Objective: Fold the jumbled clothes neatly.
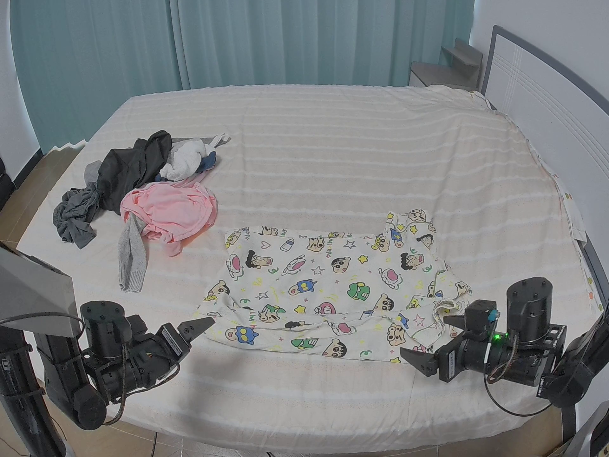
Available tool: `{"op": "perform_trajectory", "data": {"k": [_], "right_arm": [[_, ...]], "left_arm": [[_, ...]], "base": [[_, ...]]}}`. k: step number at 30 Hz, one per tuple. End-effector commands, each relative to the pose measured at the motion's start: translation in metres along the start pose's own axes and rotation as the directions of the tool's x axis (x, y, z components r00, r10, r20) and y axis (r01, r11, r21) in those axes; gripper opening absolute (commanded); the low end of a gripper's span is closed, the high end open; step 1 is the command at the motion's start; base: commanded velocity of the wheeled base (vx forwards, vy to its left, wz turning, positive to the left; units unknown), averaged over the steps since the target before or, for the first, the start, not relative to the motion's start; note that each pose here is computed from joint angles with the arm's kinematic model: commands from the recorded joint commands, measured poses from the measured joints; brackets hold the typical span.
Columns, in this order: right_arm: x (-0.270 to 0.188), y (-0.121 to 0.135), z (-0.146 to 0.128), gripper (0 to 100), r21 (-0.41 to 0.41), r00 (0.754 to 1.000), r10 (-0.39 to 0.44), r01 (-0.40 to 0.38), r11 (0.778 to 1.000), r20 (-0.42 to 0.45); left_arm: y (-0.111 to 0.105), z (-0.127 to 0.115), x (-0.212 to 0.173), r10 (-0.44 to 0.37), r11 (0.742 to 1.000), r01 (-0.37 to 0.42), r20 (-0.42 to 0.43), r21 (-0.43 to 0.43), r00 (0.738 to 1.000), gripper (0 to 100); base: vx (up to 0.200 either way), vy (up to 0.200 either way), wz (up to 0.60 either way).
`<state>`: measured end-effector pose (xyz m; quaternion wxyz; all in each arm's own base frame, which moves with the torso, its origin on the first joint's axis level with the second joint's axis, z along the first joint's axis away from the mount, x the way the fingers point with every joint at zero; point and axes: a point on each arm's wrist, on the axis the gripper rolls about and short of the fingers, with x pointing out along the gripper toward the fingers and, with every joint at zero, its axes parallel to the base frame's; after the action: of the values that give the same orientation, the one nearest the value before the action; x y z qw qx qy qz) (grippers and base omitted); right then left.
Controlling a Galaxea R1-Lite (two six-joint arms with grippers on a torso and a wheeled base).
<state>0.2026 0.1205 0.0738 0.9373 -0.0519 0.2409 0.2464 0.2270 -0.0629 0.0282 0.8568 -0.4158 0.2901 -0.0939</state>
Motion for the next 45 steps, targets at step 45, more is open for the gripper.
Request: {"op": "perform_trajectory", "data": {"k": [45], "right_arm": [[0.059,-0.027,-0.024,100,-0.013,0.967,-0.201,0.202,0.979,-0.156]], "left_arm": [[0.017,-0.013,0.008,0.068,0.998,-0.069,-0.069,-0.013,0.995,100]], "base": [[0.000,0.000,0.00]]}}
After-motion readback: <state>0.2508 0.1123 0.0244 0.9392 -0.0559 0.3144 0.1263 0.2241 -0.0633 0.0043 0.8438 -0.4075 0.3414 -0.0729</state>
